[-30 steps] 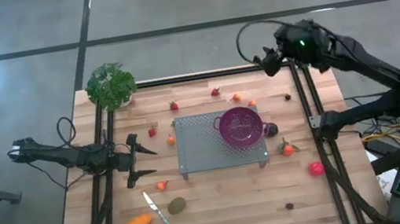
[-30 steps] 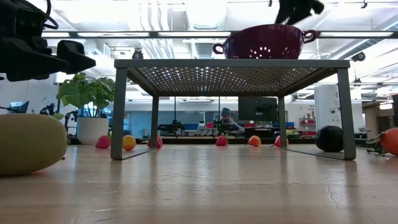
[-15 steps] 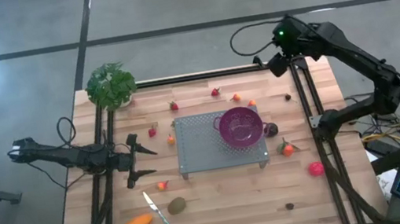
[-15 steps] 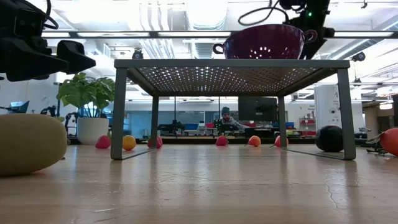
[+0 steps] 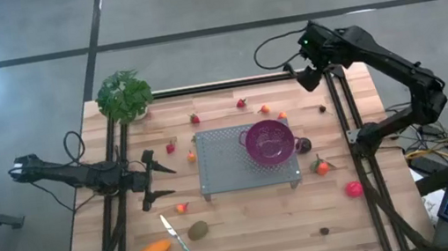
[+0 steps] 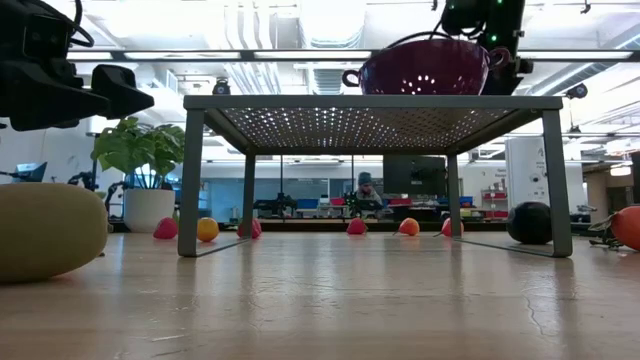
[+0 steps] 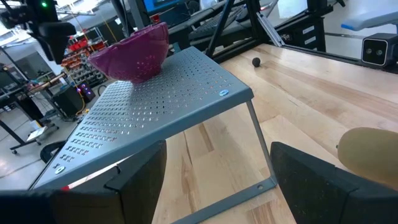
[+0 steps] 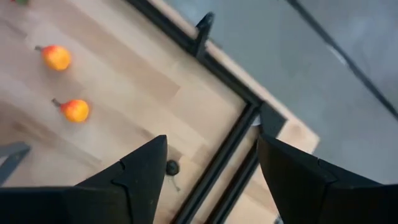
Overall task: Pick & Place Fruit
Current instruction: Put the black cherry in the purple strainer bowl on the shelf
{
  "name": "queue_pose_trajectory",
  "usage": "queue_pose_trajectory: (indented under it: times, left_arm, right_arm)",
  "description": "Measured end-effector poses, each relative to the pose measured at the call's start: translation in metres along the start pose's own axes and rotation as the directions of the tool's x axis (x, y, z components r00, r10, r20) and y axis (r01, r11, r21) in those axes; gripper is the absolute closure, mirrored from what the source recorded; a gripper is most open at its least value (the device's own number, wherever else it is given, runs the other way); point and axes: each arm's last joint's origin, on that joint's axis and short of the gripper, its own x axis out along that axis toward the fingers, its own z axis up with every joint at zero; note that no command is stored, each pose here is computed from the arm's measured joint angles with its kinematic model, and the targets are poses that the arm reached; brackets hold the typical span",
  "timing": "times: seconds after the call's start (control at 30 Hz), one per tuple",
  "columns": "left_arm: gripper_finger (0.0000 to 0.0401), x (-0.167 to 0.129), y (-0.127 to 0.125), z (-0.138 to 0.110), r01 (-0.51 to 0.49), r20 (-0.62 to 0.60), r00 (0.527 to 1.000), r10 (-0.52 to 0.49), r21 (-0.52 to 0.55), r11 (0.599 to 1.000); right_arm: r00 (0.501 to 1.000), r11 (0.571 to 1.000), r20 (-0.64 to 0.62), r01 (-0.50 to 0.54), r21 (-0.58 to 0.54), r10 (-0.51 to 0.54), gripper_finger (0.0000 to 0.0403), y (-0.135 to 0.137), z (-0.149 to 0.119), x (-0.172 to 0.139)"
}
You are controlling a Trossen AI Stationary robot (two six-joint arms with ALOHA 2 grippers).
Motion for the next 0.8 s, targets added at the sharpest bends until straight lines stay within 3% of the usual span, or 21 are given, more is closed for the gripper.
queue_pose_trajectory:
  times: [0.2, 0.63, 0.8]
  left_arm:
    - [0.011, 0.0, 0.0, 0.0, 0.0, 0.0, 1.0, 0.0, 0.0, 1.0]
    - [0.011, 0.0, 0.0, 0.0, 0.0, 0.0, 1.0, 0.0, 0.0, 1.0]
    - [0.011, 0.0, 0.0, 0.0, 0.0, 0.0, 1.0, 0.0, 0.0, 1.0]
  right_arm:
    - [0.997, 1.0, -0.074, -0.003, -0.011, 0.002, 0.0152, 0.005, -0.012, 0.018]
    - [0.969, 0.999, -0.248, 0.004, -0.05, -0.017, 0.0187, 0.015, -0.042, 0.068]
    - [0.953, 0.998, -0.298, -0.059, -0.031, 0.047, 0.0187, 0.016, -0.053, 0.087]
